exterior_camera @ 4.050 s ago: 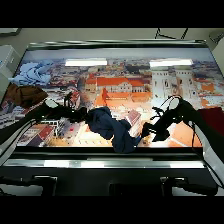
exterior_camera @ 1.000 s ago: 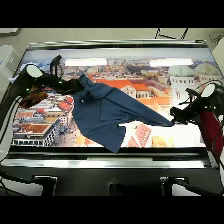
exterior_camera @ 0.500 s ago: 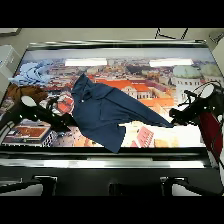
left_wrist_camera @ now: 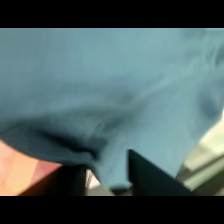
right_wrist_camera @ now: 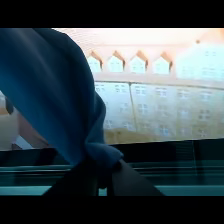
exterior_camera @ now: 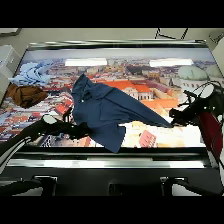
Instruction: Fold the clothes and pants, and hang the long-sleeved shirts on hangers.
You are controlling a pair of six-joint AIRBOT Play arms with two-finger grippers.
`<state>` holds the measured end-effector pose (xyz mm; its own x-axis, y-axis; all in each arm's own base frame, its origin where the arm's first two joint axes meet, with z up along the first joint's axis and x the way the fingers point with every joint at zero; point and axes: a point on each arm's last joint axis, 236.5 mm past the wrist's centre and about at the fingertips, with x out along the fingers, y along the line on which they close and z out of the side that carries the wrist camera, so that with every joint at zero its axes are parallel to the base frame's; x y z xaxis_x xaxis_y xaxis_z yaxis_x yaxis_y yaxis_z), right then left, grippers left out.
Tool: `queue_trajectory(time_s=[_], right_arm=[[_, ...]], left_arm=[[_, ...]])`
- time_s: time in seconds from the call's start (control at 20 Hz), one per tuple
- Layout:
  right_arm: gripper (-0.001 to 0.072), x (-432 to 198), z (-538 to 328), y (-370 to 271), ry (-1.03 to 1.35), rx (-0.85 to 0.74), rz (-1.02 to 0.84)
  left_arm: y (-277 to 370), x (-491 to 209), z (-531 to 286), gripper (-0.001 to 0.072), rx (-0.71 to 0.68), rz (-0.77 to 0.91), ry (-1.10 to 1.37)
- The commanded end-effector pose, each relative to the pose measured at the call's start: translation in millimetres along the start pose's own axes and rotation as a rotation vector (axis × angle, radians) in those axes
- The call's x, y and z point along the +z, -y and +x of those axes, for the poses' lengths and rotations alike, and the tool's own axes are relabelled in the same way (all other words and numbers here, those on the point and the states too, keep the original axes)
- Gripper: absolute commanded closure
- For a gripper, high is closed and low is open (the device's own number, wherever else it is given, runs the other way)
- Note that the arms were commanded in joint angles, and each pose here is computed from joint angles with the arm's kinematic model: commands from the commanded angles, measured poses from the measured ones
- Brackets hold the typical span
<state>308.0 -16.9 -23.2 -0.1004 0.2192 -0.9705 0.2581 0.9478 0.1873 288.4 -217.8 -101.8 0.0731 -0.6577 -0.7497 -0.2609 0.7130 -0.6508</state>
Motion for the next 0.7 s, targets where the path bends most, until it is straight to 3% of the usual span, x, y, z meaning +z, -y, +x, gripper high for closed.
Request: queue_trajectory(time_s=[0.0, 0.05, 0.15, 0.3, 0.4, 0.5, 0.65], right_arm=[[0.0664, -0.9, 0.4, -1.6, -0.004, 0.006, 0.001], [0.0664, -1.3, 0.4, -1.5, -0.006, 0.006, 0.001], [0.0664, -1.0, -0.7, -1.6, -0.002, 0.006, 0.0], [0.0665, 18.5, -29.5, -7.9, 0.121, 0.01, -0.018], [0.0665, 54.2, -95.3, -20.1, 0.36, 0.013, -0.051], [0.0665, 86.1, -211.5, -34.9, 0.718, 0.008, -0.062], [0.0664, 52.8, -412.0, -48.4, 1.273, -0.019, -0.067]], left_arm=[[4.9, 8.3, 6.7, 0.0631, -0.002, -0.016, 0.061], [6.7, 8.0, 5.4, 0.0683, -0.005, 0.01, 0.057], [21.3, 16.6, -7.0, 0.0685, -0.034, 0.087, 0.079], [86.2, 68.3, -89.4, 0.0685, -0.068, 0.35, 0.313], [164.0, 99.8, -206.0, 0.0685, -0.08, 0.622, 0.61], [264.4, 85.1, -369.0, 0.0685, -0.165, 0.837, 1.011], [362.3, -38.8, -598.9, 0.0684, -0.311, 1.043, 1.617]])
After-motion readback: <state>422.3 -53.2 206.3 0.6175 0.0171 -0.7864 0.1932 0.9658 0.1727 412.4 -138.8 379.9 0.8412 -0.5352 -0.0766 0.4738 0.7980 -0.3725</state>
